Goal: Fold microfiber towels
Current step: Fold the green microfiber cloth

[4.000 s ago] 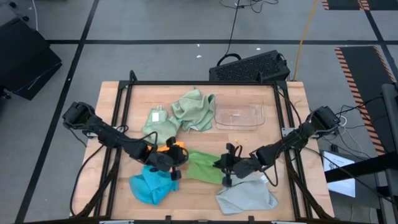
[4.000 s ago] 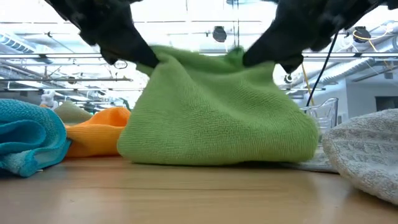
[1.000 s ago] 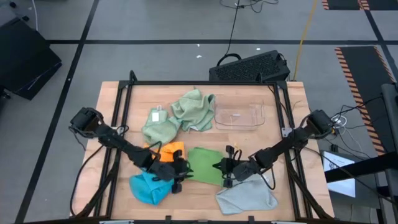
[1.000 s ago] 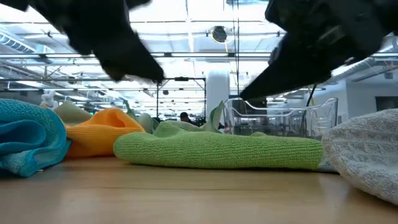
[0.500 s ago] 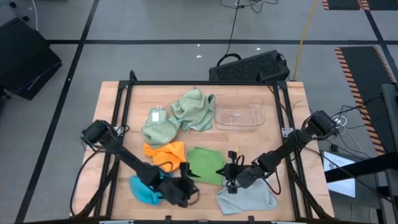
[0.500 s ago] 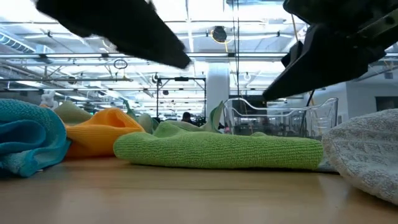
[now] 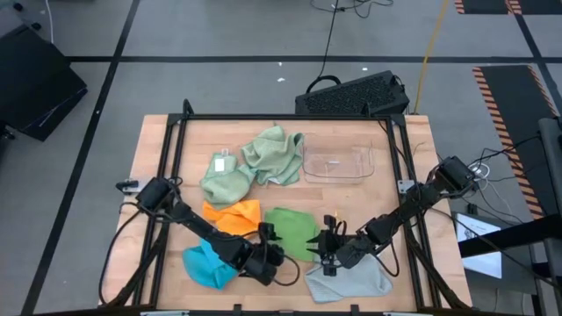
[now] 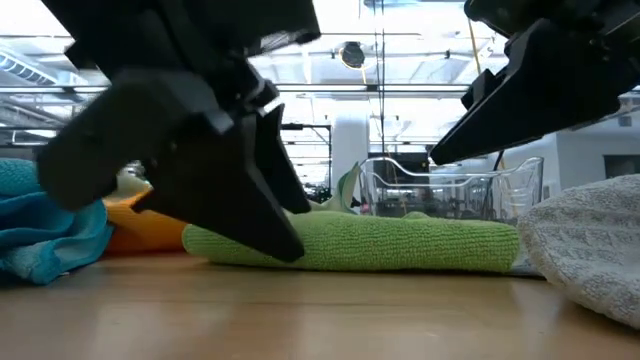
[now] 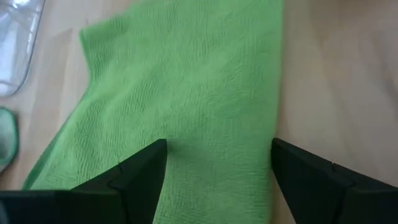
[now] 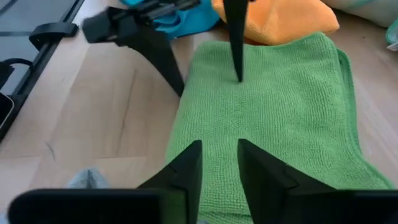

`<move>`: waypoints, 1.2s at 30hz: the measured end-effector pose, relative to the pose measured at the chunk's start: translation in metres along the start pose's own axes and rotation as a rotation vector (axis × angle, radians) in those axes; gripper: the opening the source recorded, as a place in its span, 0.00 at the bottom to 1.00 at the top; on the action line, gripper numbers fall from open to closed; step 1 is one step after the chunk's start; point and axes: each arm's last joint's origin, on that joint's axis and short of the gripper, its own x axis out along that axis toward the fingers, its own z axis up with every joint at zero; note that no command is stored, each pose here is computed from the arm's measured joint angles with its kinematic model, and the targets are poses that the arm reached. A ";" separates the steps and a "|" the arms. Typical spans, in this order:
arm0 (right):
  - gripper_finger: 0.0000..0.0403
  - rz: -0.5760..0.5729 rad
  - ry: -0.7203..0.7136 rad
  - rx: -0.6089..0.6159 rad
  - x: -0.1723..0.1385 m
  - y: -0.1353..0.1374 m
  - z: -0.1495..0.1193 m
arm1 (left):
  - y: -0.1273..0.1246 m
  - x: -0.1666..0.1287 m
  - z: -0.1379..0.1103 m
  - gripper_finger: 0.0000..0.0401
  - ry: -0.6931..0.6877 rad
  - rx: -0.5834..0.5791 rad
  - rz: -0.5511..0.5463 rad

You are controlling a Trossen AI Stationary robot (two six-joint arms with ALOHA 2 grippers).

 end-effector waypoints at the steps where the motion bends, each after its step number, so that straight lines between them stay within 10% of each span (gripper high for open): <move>1: 0.26 0.000 0.000 0.003 0.000 0.000 0.000 | 0.002 0.003 -0.003 0.71 0.013 -0.003 -0.012; 6: 0.32 0.009 -0.014 0.044 0.000 0.001 0.001 | 0.011 0.009 -0.006 0.60 0.044 -0.026 -0.070; 16: 0.35 0.052 -0.085 0.072 -0.003 0.009 0.007 | 0.023 0.017 -0.003 0.04 0.050 -0.009 -0.119; 25: 0.38 -0.004 -0.103 0.038 0.018 0.017 -0.004 | 0.056 -0.004 0.018 0.02 -0.009 -0.093 -0.175; 36: 0.68 -0.142 -0.111 -0.012 0.036 0.007 0.008 | 0.075 -0.001 0.021 0.02 0.018 -0.191 -0.281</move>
